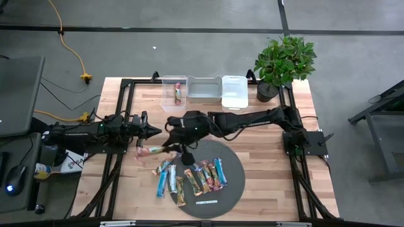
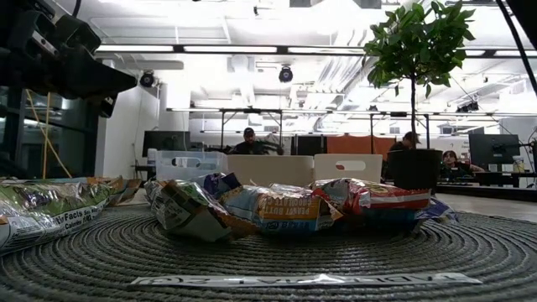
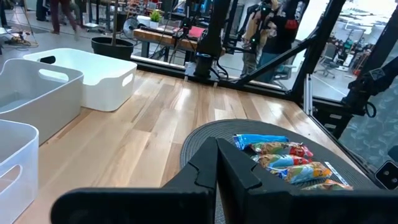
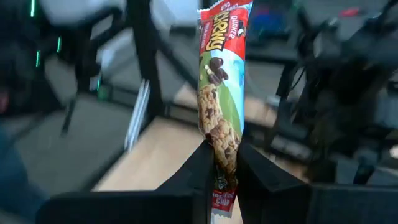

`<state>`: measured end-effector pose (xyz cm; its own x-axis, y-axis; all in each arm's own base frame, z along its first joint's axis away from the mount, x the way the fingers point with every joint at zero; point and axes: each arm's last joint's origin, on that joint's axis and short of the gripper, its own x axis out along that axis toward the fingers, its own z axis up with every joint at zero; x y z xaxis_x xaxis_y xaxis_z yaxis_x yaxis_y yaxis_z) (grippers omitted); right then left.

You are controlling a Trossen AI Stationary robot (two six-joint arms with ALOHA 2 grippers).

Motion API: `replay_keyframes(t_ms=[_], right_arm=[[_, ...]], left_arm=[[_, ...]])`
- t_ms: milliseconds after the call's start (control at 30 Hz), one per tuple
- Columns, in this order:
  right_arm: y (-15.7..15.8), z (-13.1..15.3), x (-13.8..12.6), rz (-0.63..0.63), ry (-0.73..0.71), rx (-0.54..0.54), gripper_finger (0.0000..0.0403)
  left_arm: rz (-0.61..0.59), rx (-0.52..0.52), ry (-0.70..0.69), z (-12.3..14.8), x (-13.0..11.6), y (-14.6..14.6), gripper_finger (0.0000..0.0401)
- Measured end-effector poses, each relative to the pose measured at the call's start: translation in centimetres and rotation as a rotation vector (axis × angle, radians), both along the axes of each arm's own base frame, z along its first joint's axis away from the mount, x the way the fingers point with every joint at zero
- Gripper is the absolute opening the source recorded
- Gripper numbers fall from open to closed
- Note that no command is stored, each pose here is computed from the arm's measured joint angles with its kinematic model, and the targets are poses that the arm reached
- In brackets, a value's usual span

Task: Pick and place Granola Bars by type
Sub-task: Put the red granola bar into the transparent bin

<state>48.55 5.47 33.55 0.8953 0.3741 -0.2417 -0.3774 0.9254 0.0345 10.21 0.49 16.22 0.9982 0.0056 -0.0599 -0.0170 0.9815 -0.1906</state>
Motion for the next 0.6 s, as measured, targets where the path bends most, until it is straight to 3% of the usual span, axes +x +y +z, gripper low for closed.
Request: replay_keyframes(t_ms=[133, 333, 600], right_arm=[[-0.7, 1.2, 0.4, -0.108, -0.093, 0.113, 0.0034], [-3.5, 2.0, 0.7, -0.445, -0.177, 0.225, 0.0029], [-10.0, 1.0, 0.4, -0.85, -0.114, 0.458, 0.0033]], left_arm=[[0.0, 0.0, 0.0, 0.0, 0.0, 0.0, 0.0], [0.0, 0.0, 0.0, 0.0, 0.0, 0.0, 0.0], [0.0, 0.0, 0.0, 0.0, 0.0, 0.0, 0.0]])
